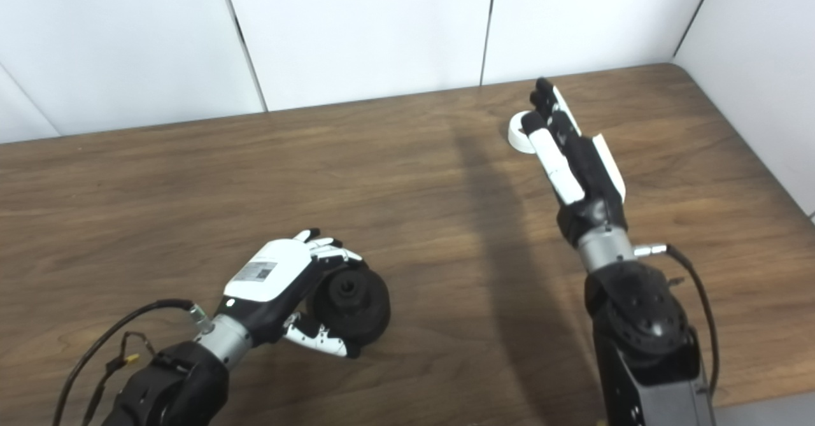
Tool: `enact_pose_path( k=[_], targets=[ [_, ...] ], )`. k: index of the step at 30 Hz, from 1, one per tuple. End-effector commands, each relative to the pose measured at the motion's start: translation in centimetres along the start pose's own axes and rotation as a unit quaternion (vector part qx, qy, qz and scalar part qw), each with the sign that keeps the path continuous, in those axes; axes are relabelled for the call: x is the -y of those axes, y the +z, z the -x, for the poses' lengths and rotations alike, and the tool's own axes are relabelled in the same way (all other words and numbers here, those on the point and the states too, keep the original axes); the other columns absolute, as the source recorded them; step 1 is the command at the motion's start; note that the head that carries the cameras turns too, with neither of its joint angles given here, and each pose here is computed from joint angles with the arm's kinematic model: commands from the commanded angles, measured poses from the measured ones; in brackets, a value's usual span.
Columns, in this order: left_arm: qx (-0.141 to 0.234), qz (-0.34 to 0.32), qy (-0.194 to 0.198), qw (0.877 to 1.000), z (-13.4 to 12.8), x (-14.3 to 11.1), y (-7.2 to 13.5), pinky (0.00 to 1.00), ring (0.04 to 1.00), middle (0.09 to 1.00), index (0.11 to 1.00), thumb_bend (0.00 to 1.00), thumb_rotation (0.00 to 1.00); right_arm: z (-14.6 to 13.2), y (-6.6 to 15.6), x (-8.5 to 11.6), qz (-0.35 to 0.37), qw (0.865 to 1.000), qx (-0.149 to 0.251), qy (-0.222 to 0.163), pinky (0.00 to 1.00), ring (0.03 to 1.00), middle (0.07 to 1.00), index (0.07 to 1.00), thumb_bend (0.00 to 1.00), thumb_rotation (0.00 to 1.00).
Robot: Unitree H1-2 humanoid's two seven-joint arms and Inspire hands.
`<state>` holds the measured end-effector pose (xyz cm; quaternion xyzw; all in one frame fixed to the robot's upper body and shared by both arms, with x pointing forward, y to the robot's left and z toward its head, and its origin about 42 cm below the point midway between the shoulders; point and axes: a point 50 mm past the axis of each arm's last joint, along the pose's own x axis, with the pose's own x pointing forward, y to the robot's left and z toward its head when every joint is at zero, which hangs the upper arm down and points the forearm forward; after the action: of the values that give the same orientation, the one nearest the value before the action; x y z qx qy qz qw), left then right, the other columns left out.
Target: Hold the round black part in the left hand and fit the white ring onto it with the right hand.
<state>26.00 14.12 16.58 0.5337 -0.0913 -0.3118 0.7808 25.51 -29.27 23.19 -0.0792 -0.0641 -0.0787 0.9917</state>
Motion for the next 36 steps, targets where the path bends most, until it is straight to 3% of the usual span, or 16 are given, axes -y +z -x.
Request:
enact_pose_path(
  k=[1,8,14,24,36],
  targets=[
    [-0.031,-0.020,-0.041,0.998,1.1,1.7,-2.1,1.00,0.899,0.799,0.480,0.53,0.06,-1.7,1.7,0.9,0.047,0.998,0.038,-0.009,1.00,0.985,0.957,0.948,0.69,0.62],
    [-0.037,-0.022,-0.048,0.998,1.5,2.2,-2.8,1.00,0.897,0.803,0.481,0.53,0.06,-4.8,2.6,2.7,0.201,0.978,0.048,0.004,1.00,0.997,0.975,0.902,0.87,0.47],
    [-0.038,-0.022,-0.044,0.998,1.6,2.6,-3.5,1.00,0.886,0.778,0.482,0.53,0.05,-8.0,3.4,4.0,0.337,0.941,0.025,0.033,0.99,1.000,0.985,0.889,0.95,0.44],
    [-0.033,-0.030,-0.034,0.998,1.8,3.1,-3.5,1.00,0.874,0.767,0.482,0.53,0.05,-12.3,3.9,5.6,0.424,0.904,-0.030,0.047,0.93,1.000,0.992,0.883,1.00,0.34],
    [-0.034,-0.026,-0.030,0.999,2.1,3.3,-3.2,1.00,0.871,0.774,0.482,0.52,0.05,-17.4,3.7,5.1,0.473,0.875,-0.077,0.070,1.00,0.999,0.980,0.870,1.00,0.26]
  ],
)
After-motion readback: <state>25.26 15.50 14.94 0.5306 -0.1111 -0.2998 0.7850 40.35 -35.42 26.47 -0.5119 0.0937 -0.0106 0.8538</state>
